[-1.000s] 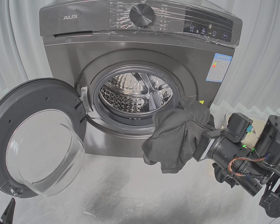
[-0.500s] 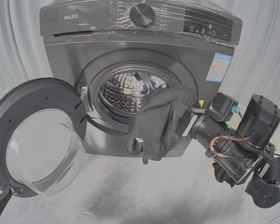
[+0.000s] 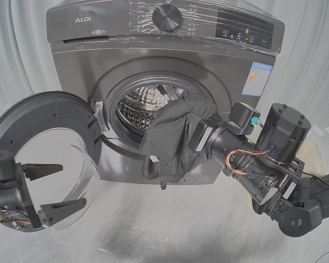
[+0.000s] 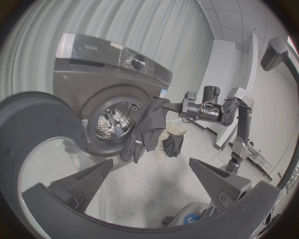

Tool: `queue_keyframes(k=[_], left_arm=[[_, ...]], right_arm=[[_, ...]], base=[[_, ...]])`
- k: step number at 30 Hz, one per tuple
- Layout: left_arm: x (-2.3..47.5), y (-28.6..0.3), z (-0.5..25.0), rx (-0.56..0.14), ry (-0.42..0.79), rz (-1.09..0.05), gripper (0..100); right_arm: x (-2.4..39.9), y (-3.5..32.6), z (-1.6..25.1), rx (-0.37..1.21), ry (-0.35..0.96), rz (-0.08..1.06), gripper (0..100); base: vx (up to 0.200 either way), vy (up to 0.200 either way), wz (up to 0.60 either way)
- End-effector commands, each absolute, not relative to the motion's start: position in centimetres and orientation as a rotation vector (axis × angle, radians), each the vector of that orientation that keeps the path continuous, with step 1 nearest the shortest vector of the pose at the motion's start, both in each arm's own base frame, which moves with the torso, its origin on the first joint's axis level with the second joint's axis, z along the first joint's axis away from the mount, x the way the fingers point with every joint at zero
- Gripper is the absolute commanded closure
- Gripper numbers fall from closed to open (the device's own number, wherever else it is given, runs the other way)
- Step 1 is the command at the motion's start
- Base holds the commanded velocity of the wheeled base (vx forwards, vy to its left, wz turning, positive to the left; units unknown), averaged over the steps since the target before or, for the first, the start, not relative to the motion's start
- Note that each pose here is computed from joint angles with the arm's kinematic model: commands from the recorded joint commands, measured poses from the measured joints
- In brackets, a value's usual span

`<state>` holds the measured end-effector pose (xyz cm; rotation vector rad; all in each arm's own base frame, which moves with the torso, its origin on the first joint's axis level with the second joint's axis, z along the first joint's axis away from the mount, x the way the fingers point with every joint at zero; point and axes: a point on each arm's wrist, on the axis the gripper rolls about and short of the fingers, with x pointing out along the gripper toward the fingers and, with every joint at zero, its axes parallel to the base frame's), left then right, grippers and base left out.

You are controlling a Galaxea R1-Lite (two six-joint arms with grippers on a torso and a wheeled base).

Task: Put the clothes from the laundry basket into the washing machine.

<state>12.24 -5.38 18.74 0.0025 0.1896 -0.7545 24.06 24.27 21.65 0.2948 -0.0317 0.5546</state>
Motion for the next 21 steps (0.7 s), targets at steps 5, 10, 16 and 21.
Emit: queue_keyframes(k=[5,10,16,21], left_arm=[[21.0,-13.3,13.7,0.001,0.376,-0.876,0],[21.8,-14.9,13.5,-0.068,0.416,-0.908,0],[22.8,-16.4,13.3,-0.103,0.439,-0.925,0],[23.8,-16.9,11.9,-0.097,0.450,-0.913,0]], right_arm=[[25.6,25.6,21.3,0.295,-0.040,0.555,100],[25.8,25.9,21.3,0.298,-0.043,0.553,100],[25.9,26.0,21.1,0.297,-0.040,0.552,100],[25.9,26.0,21.4,0.301,-0.047,0.549,100]], base=[[0.000,0.000,0.00],[0.000,0.000,0.00],[0.000,0.000,0.00],[0.000,0.000,0.00]])
